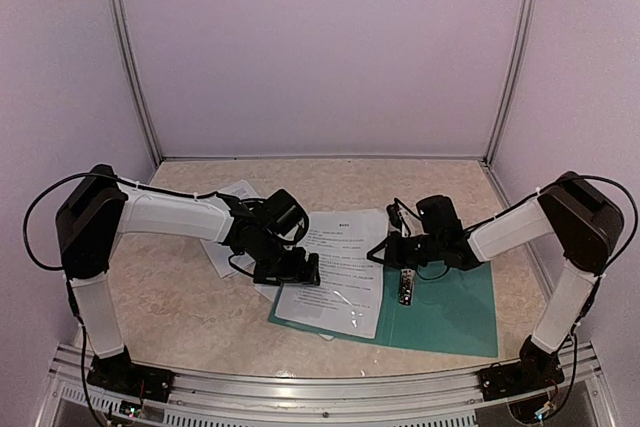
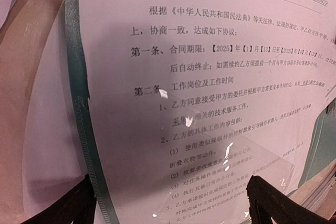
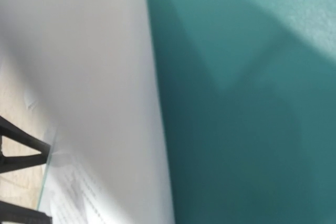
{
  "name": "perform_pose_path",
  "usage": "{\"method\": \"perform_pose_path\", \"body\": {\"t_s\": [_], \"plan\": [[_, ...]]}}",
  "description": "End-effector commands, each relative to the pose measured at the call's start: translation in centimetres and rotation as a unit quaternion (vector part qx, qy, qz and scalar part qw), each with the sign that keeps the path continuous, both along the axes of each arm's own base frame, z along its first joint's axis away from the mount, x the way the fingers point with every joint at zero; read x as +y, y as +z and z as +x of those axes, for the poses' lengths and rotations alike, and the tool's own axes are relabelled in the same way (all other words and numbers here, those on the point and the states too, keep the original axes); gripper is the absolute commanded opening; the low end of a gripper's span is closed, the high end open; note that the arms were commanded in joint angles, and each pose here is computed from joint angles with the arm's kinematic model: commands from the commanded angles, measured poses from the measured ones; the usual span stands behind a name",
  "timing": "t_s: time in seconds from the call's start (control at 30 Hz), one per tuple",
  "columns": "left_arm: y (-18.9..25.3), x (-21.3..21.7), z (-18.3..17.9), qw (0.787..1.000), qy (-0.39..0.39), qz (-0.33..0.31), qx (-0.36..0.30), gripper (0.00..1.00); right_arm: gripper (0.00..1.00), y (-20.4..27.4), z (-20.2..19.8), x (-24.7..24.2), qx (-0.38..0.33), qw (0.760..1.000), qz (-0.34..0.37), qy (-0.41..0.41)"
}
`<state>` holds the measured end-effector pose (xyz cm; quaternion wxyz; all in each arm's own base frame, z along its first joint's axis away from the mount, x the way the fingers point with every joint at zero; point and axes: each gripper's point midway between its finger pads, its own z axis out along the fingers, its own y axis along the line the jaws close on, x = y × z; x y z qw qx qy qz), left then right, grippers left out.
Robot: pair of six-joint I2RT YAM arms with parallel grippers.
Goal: Put the files into the folder
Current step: Insert the folder to form pockets on the folder.
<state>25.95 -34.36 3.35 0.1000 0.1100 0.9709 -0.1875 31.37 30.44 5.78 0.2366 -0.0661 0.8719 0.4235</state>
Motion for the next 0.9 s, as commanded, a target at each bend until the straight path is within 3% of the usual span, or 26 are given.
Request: {"method": "perform_pose_path", "body": {"t_s": [0.0, 0.87], "plan": [[0.2, 0.0, 0.3, 1.0, 0.001, 0.009, -0.007, 0.97, 0.0, 0.1, -1.0, -0.1, 0.003, 1.0, -0.002, 0.003], [0.2, -0.2, 0.5, 1.0, -0.002, 0.011, -0.01, 0.97, 0.0, -0.8, -1.7, 1.8, 0.01, 0.999, -0.002, 0.049]]}}
